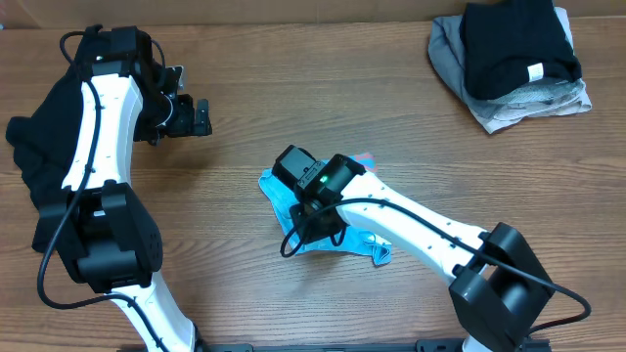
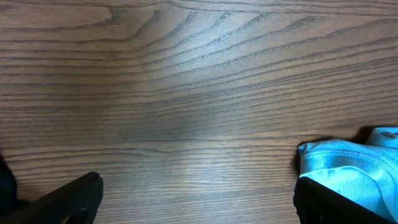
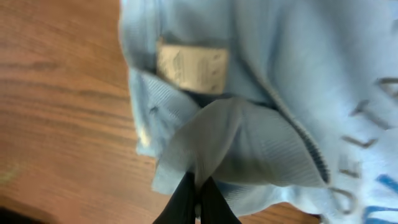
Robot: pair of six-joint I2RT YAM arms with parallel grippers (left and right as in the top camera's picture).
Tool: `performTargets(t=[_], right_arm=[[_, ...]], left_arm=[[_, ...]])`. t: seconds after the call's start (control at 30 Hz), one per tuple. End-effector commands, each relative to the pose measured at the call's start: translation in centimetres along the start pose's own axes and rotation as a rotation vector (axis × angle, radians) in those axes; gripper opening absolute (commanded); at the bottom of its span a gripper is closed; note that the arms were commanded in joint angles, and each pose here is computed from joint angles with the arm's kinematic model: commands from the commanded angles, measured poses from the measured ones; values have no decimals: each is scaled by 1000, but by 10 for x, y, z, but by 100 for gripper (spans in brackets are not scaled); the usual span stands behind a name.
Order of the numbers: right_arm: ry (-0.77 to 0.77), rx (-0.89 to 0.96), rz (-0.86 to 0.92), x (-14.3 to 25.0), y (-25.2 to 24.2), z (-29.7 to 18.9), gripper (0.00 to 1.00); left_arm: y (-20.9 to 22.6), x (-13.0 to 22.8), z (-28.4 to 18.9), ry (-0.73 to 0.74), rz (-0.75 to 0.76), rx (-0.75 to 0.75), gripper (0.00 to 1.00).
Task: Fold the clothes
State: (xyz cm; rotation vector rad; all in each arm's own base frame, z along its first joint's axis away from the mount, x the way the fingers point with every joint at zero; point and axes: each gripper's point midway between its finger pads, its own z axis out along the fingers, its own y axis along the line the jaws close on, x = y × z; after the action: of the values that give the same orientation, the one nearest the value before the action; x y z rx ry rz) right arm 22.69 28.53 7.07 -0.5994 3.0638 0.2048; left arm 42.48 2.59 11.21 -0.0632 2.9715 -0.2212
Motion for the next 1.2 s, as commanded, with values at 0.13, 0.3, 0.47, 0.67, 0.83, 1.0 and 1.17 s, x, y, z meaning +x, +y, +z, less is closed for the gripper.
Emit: performTargets(t=[0.13,0.3,0.47,0.67,0.83,1.0,1.17], right_arm=[[92,-63,-300,46,51,5,4],[119,-23,-480,75,69,7,48],[135,-10,-471,79,69,2,91],[56,21,-230,30,39,-28,90],[16,36,16,-10,-22,-42,98],[-4,6,192,-36,-87,-46,100],[-10,-75,223,-42,-108,-38,77]], left_arm=[[0,2,4,11,-18,13,100],[0,2,4,11,-19,13,100],[0,3,4,15,-19,13,100],[0,3,4,15,-19,14,100],[-2,5,4,20,-17,23,100],[-23,11,11,38,46,123,100],[-34,23,31,70,80,134,100]])
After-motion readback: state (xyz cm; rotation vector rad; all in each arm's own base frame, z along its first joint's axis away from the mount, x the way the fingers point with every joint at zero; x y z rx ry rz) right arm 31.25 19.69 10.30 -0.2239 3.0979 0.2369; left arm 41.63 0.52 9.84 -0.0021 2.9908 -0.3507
